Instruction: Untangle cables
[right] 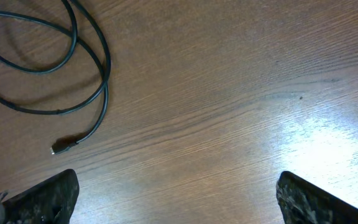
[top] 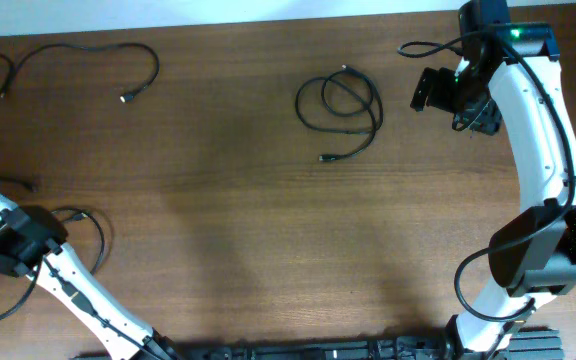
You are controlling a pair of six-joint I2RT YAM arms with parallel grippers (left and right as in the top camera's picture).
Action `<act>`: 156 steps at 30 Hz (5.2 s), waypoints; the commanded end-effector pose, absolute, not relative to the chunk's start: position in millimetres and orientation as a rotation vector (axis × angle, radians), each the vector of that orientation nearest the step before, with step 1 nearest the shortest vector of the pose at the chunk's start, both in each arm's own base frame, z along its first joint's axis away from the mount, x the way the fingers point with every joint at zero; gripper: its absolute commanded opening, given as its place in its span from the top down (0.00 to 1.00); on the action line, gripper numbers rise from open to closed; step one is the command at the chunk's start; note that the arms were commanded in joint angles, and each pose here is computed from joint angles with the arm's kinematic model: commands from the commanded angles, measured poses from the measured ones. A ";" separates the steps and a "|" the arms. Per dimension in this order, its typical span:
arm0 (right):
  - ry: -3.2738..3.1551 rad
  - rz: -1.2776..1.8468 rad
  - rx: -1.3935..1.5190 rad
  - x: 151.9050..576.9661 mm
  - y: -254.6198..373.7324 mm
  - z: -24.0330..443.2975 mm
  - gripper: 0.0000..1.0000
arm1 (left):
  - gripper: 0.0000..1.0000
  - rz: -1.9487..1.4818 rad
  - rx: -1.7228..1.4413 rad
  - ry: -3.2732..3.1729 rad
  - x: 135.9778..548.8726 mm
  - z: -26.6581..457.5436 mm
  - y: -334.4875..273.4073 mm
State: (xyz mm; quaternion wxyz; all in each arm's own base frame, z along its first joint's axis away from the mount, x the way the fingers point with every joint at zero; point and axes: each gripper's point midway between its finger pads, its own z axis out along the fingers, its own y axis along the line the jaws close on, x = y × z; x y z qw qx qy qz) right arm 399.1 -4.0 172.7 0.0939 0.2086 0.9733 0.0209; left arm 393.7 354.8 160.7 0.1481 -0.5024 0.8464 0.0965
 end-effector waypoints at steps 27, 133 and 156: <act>2.899 0.039 0.622 397.7 -7.2 168.6 0.01 | 0.12 -0.012 -1.722 2.776 297.3 -4.8 252.1; 2.899 0.039 0.621 397.8 -7.2 168.6 0.01 | 0.01 -0.625 -0.562 2.547 491.7 70.3 180.8; 2.899 0.039 0.622 397.8 -7.2 168.6 0.01 | 0.23 0.029 -0.949 2.985 409.6 -25.0 137.3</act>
